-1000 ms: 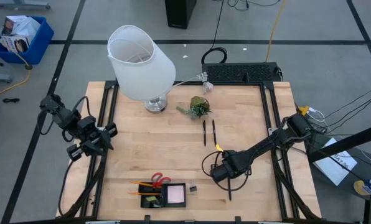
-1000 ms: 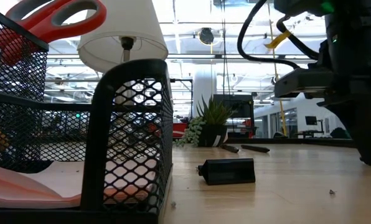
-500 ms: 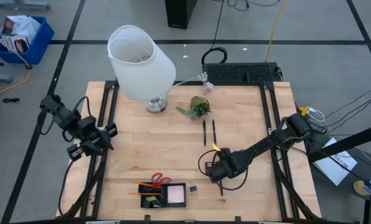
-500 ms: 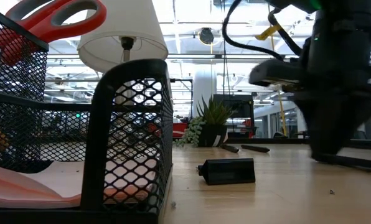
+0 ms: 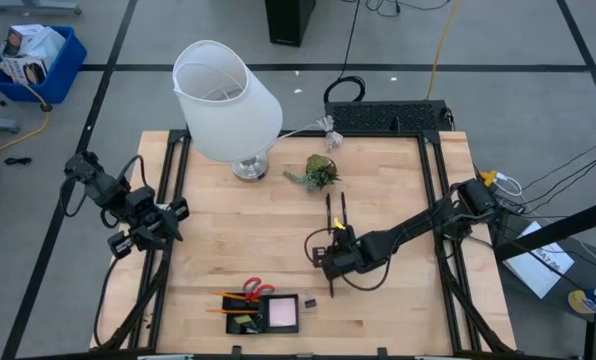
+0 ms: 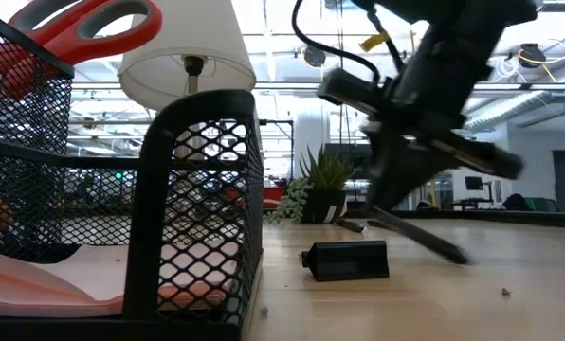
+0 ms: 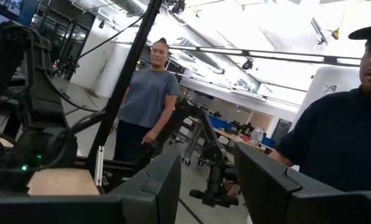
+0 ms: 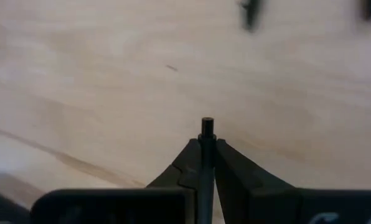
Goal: Pick and place office supplies into organizer
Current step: Put the bottom black pen into the mesh desk organizer
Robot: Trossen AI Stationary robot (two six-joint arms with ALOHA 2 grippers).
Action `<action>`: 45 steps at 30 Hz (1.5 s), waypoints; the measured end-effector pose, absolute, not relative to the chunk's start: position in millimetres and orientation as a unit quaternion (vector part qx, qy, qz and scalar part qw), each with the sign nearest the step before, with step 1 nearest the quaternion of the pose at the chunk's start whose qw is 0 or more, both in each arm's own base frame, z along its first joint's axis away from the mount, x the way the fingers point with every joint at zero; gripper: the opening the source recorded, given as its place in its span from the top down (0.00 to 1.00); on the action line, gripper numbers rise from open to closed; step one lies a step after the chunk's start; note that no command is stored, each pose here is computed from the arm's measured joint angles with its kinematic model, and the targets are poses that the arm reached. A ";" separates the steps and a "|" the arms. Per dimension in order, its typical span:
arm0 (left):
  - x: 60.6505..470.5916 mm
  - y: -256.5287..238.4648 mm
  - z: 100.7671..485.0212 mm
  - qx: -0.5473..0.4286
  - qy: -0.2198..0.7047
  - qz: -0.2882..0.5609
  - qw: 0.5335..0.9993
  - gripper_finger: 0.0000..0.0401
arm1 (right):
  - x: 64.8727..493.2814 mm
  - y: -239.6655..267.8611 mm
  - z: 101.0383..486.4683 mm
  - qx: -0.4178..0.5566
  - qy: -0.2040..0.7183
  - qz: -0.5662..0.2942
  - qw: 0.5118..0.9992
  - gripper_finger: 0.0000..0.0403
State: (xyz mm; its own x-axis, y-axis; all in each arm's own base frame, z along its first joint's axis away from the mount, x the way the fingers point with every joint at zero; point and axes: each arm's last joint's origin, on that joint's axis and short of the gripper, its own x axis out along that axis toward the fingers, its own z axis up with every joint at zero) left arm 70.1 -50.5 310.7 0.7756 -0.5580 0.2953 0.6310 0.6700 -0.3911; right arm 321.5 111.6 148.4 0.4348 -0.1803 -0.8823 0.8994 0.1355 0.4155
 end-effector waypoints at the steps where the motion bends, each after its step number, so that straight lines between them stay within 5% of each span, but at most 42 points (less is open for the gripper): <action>1: 70.2 -50.6 310.6 -0.242 -0.075 -0.326 0.911 0.62 | 323.8 109.4 150.8 0.520 0.337 -0.398 0.676 0.95; 9: 70.2 -50.6 310.5 -0.243 -0.074 -0.326 0.910 0.62 | 339.9 87.8 182.4 0.503 0.232 -0.357 0.752 0.95; 22: 70.0 -50.4 311.3 -0.288 -0.063 -0.329 0.897 0.62 | 355.6 70.3 255.7 0.341 0.042 -0.268 0.900 0.94; 45: 70.8 -50.5 308.0 -0.211 -0.073 -0.314 0.923 0.62 | 393.9 105.2 287.0 0.189 -0.128 -0.044 0.973 0.94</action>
State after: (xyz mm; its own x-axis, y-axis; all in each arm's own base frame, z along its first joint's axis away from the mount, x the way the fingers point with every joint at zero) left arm 70.8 -50.5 308.0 0.7920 -0.5487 0.2676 0.6105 0.7135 -0.3440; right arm 393.9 105.2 287.0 0.9633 -0.1334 0.2331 0.0364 0.9247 0.3788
